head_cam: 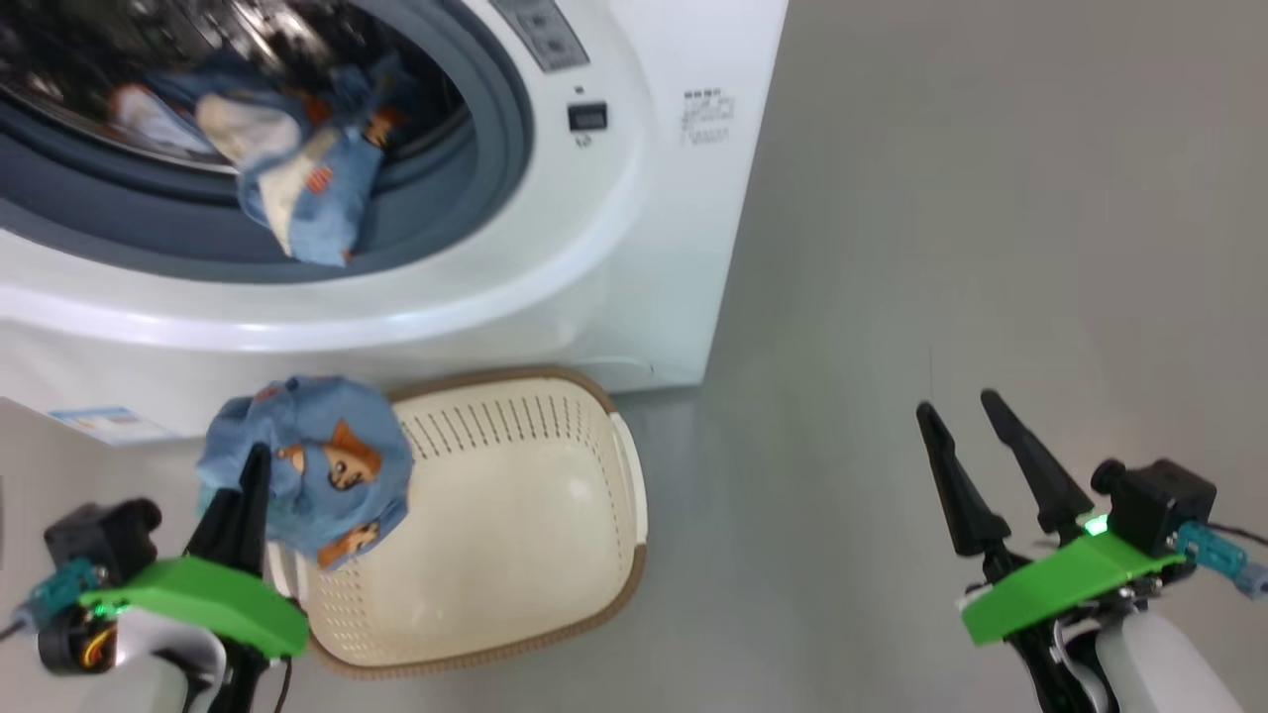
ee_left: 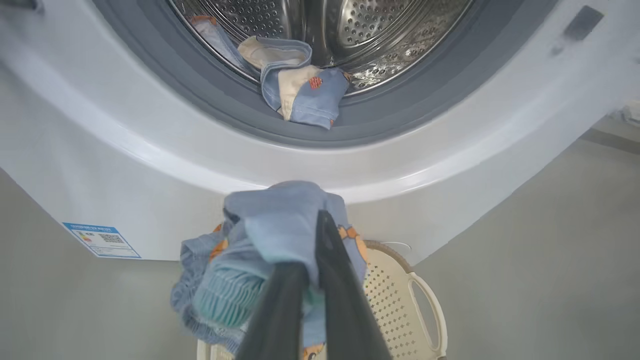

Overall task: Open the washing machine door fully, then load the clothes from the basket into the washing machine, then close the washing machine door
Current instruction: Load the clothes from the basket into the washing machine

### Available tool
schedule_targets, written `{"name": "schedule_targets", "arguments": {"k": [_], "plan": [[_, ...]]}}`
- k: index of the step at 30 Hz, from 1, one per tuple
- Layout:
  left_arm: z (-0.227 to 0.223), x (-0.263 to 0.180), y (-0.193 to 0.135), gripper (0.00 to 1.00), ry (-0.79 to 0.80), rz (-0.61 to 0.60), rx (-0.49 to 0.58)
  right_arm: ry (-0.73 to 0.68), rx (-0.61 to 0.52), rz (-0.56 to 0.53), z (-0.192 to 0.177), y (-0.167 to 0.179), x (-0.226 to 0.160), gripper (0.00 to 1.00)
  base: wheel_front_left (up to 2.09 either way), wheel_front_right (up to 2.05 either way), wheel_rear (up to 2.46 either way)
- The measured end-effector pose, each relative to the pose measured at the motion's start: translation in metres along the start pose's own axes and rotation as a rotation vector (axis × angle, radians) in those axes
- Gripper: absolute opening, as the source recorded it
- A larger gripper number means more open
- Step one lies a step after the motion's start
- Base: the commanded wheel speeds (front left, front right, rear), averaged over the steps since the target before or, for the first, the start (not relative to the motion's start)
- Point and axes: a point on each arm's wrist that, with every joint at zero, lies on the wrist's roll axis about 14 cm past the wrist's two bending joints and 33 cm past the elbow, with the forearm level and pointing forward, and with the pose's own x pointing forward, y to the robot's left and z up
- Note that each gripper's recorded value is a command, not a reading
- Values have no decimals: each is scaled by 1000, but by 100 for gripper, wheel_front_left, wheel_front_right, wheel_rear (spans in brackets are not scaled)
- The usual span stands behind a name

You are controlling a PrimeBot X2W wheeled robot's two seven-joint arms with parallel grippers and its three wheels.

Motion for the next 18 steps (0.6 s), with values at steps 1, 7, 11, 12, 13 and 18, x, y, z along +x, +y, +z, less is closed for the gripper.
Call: {"name": "schedule_targets", "arguments": {"k": [1, 7, 11, 12, 13, 18], "plan": [[5, -5, 0, 0, -16, 1, 9, -2, -1, 3, 2, 1, -3, 100, 0, 0, 0], [31, -37, 5, 0, -107, 29, 57, -23, -13, 8, 12, 6, -22, 100, 0, 0, 0], [36, -60, 4, 0, -142, 44, 67, -36, -14, 1, 18, 5, -35, 100, 0, 0, 0], [37, -66, 4, 0, -150, 48, 68, -40, -16, -3, 19, 4, -39, 100, 0, 0, 0], [38, -71, 3, 0, -158, 51, 70, -44, -18, -7, 21, 3, -42, 100, 0, 0, 0], [42, -100, 4, 0, -198, 73, 88, -62, -27, -18, 28, 1, -58, 100, 0, 0, 0]]}}
